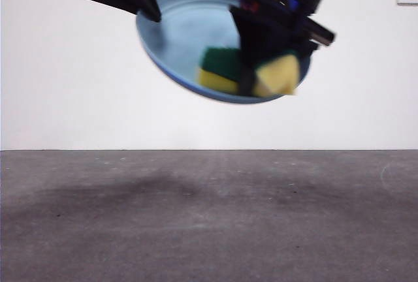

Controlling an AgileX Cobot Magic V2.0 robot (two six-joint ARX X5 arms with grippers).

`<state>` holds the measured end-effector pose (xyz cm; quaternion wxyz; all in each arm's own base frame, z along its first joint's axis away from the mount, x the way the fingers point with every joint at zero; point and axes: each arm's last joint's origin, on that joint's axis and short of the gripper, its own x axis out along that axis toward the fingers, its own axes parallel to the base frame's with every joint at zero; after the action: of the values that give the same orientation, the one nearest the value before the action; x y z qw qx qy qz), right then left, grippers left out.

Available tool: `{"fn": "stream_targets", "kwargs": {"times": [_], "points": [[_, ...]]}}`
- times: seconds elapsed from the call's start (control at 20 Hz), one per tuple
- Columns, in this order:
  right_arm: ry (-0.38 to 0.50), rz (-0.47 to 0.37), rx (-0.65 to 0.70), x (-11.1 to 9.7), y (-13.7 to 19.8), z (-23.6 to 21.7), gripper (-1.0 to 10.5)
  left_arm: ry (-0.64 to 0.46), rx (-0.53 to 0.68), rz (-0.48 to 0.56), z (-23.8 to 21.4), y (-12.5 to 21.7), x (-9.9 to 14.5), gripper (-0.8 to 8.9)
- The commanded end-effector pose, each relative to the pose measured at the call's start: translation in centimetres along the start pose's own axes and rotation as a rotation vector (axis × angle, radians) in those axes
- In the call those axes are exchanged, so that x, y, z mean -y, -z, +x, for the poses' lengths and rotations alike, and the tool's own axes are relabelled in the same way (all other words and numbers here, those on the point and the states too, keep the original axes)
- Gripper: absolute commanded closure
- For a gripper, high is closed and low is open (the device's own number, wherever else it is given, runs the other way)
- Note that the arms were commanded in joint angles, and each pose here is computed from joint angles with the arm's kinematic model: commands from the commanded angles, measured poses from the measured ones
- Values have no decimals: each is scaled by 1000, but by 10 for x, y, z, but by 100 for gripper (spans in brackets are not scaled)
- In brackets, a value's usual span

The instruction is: Pick up the plate,pick up the cloth,clean the plate with the cloth

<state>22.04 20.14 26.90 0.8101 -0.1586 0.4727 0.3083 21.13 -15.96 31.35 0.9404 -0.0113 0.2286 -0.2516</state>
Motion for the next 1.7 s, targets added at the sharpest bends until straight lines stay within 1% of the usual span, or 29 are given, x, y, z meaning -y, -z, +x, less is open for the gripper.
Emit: {"fn": "stream_targets", "kwargs": {"times": [0.05, 0.1, 0.15, 0.2, 0.3, 0.4, 0.45, 0.55, 0.75, 0.85, 1.0, 1.15, 1.3, 1.35, 1.4, 1.45, 1.5, 1.55, 1.7], "points": [[279, 31, -28, 10, 4, 6, 956, -6, 0, -18, -3, -3, -6, 822], [363, 51, -15, 12, 4, 5, 956, -22, -28, -5, -3, -1, -10, 822], [428, 61, 7, 14, 3, 1, 956, -40, -62, 9, -3, 2, -13, 822], [451, 67, 38, 14, 1, -3, 956, -58, -100, 33, -3, 6, -17, 822], [445, 84, 114, 14, -2, -16, 956, -119, -164, 76, -3, 11, -25, 822], [433, 102, 192, 13, -4, -30, 955, -221, -208, 110, -2, 15, -36, 822], [415, 118, 228, 13, -4, -38, 955, -247, -230, 112, 0, 16, -42, 822], [410, 143, 273, 13, -2, -52, 954, -266, -271, 93, 7, 20, -54, 822], [401, 158, 339, 13, 4, -78, 954, -271, -355, 51, 27, 30, -77, 822], [384, 160, 349, 12, 9, -86, 955, -250, -404, 19, 43, 39, -89, 822], [321, 157, 339, 11, 14, -93, 955, -175, -465, -26, 69, 55, -100, 822], [327, 151, 301, 11, 18, -93, 955, -183, -525, -40, 92, 74, -108, 822], [335, 146, 266, 11, 22, -92, 954, -203, -577, -44, 102, 86, -113, 811], [335, 146, 264, 11, 22, -92, 954, -204, -587, -47, 105, 89, -114, 789], [335, 146, 263, 11, 22, -92, 954, -206, -594, -50, 106, 91, -115, 703], [334, 146, 262, 11, 22, -92, 954, -210, -599, -53, 107, 92, -117, 545], [334, 146, 262, 11, 22, -92, 954, -215, -597, -56, 107, 92, -119, 406], [334, 146, 262, 11, 22, -92, 954, -217, -592, -56, 108, 92, -119, 346], [334, 146, 264, 11, 22, -92, 954, -227, -586, -90, 107, 91, -120, 343]]}}
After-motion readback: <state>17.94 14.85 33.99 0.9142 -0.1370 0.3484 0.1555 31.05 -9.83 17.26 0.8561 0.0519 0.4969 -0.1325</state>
